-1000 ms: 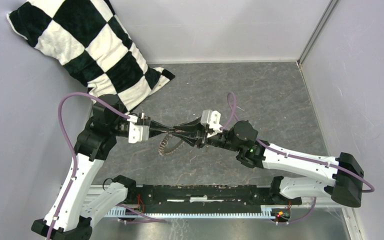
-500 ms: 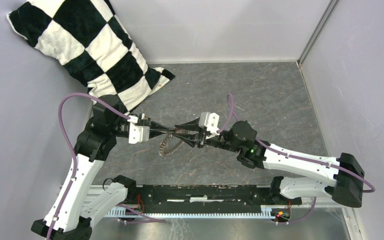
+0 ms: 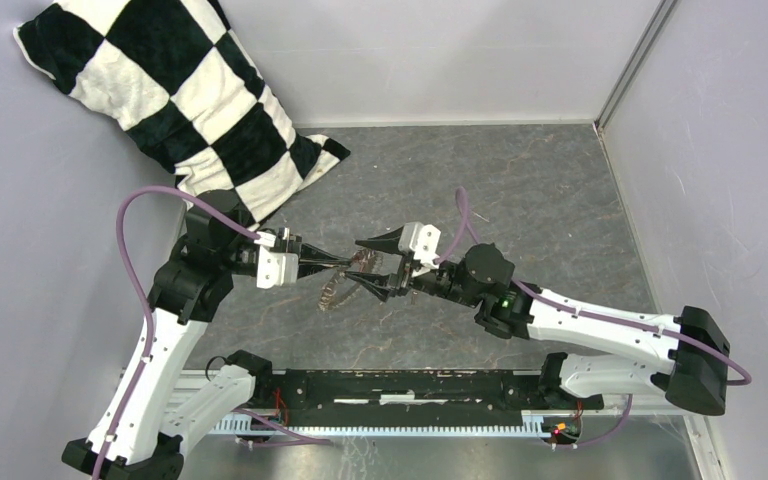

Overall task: Put the keys on the keyring
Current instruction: Adjust the keyring.

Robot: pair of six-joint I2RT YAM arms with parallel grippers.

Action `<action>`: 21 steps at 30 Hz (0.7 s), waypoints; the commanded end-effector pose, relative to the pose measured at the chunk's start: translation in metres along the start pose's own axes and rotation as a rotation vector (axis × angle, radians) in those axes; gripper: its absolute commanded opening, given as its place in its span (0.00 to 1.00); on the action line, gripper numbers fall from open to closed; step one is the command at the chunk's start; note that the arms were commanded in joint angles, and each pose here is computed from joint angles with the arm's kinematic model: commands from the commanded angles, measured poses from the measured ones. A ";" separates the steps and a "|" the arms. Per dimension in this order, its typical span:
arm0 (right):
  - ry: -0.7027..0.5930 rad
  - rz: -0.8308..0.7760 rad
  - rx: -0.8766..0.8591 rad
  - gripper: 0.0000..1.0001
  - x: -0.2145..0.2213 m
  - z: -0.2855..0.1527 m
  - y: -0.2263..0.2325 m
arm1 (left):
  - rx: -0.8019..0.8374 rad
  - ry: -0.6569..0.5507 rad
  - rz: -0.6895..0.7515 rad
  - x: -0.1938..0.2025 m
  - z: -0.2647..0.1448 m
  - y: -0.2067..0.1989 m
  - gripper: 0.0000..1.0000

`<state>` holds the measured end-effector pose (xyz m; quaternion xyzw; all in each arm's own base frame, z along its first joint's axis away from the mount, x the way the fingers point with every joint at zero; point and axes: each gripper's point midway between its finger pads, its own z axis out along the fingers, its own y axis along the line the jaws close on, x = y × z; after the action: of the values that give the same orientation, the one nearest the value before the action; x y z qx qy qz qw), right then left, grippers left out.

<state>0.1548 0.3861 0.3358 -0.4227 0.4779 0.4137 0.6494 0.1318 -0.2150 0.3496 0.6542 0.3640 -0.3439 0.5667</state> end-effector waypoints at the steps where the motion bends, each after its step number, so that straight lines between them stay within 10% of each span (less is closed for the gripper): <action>1: -0.120 0.047 0.063 0.63 -0.031 -0.005 -0.004 | 0.014 -0.032 0.012 -0.008 0.001 -0.003 0.02; 21: 0.043 -0.151 0.061 0.64 -0.027 -0.015 -0.007 | 0.008 -0.035 0.022 -0.014 -0.001 -0.003 0.02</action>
<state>0.1440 0.3832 0.3245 -0.4528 0.4913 0.3791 0.6402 0.1316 -0.2148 0.3467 0.6539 0.3663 -0.3452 0.5649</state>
